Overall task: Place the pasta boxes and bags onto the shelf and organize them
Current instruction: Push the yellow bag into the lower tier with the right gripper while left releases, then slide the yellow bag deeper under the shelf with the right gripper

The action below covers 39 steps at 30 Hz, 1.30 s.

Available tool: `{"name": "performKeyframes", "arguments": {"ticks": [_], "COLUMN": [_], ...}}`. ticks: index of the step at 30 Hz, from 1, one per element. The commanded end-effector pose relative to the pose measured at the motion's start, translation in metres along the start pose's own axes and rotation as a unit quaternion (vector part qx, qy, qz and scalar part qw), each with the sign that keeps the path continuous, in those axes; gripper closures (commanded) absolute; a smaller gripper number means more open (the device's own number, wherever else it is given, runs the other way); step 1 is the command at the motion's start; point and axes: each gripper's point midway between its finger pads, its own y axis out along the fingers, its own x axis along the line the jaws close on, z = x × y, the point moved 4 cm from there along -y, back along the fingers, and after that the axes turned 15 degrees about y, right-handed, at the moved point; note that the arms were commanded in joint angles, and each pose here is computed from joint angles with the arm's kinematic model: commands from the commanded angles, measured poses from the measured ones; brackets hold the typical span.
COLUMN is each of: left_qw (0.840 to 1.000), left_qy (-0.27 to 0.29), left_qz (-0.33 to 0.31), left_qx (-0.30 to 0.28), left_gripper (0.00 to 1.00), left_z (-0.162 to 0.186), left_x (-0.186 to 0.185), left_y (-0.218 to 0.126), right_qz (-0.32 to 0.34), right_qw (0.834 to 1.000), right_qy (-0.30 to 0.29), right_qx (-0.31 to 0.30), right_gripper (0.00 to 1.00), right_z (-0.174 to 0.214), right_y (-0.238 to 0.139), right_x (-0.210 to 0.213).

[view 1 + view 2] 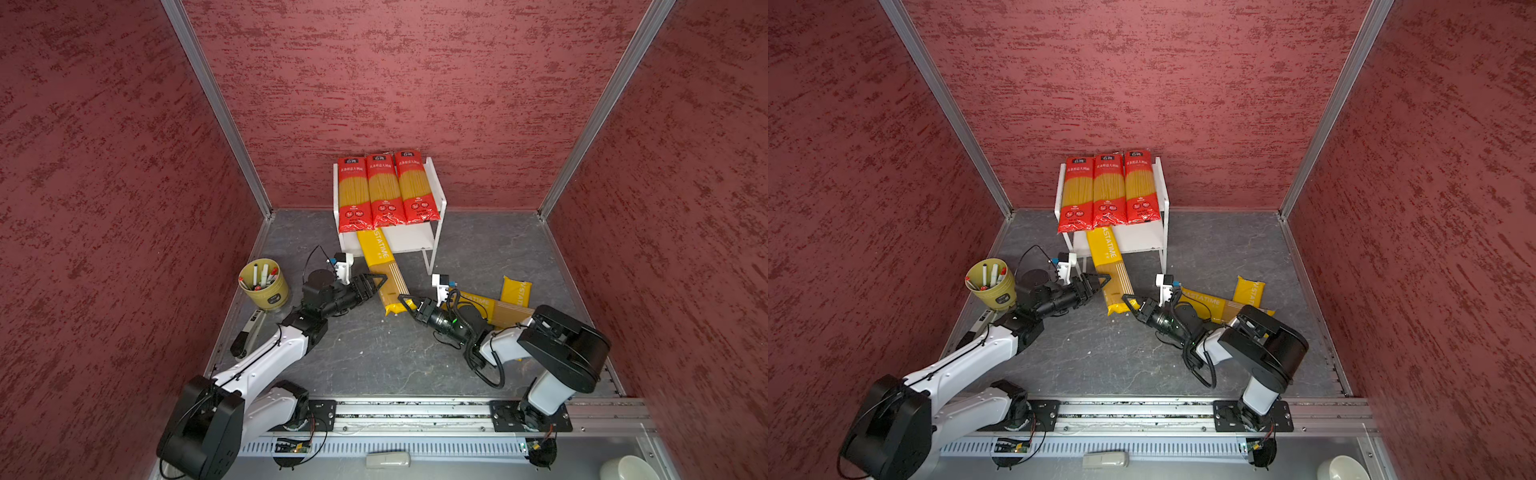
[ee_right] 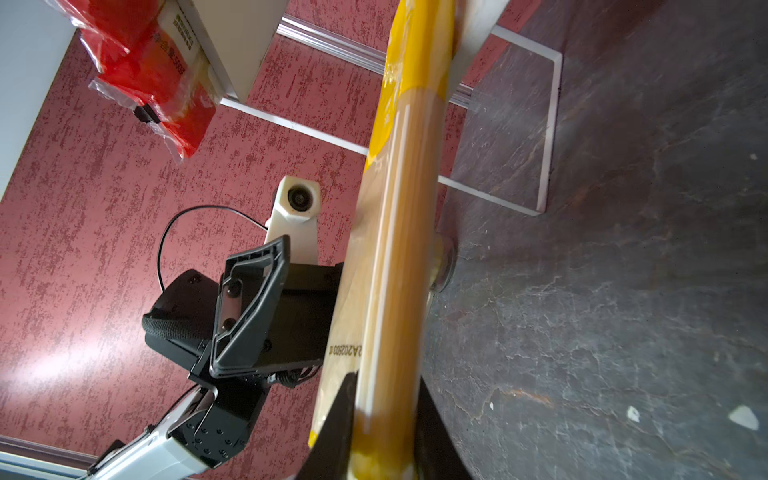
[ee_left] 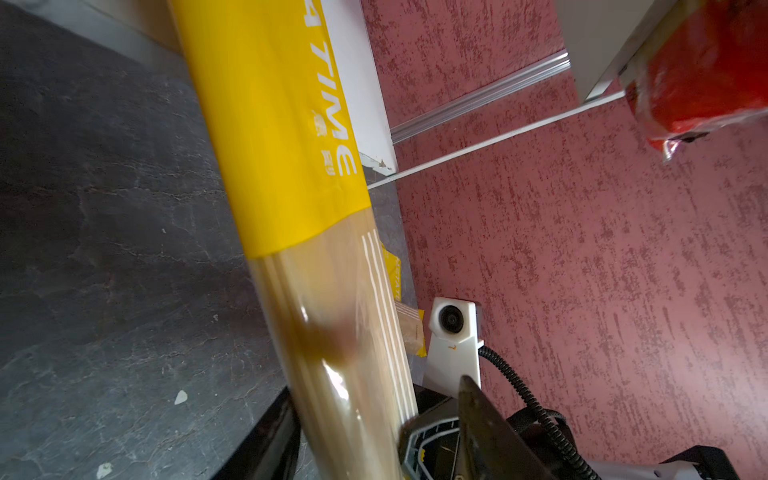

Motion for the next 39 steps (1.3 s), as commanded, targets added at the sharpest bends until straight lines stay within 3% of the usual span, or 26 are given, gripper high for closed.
{"name": "performKeyframes", "arguments": {"ticks": [1,10,20,24,33,39], "left_qw": [1.0,0.991,0.988,0.988,0.989,0.99], "left_qy": [0.014,0.018,0.023,0.017,0.014,0.016], "left_qz": [-0.006,-0.132,-0.154,-0.152,-0.147,-0.139], "left_qx": [-0.014,-0.002,-0.011,-0.01,-0.007,0.0], "left_gripper": [0.38,0.37,0.37,0.37,0.36,0.36], "left_z": [0.002,0.031,0.037,0.039,0.041,0.04], "left_x": [-0.003,0.026,0.025,0.027,0.028,0.026], "left_y": [-0.015,-0.059,-0.078,-0.077,-0.073,-0.066], "right_qz": [-0.06,-0.047,-0.029,-0.028,0.012,0.016], "right_qw": [0.997,0.995,0.988,0.991,0.995,0.996], "right_qy": [0.0,-0.008,0.01,0.02,0.024,0.031], "right_qx": [-0.047,-0.093,-0.149,-0.13,-0.092,-0.082], "right_gripper": [1.0,1.0,1.0,0.89,0.61,0.51], "right_z": [-0.012,-0.03,-0.051,-0.047,-0.034,-0.031], "right_y": [0.008,0.039,0.086,0.099,0.082,0.074], "right_x": [0.038,0.059,0.068,0.066,0.042,0.034]}}
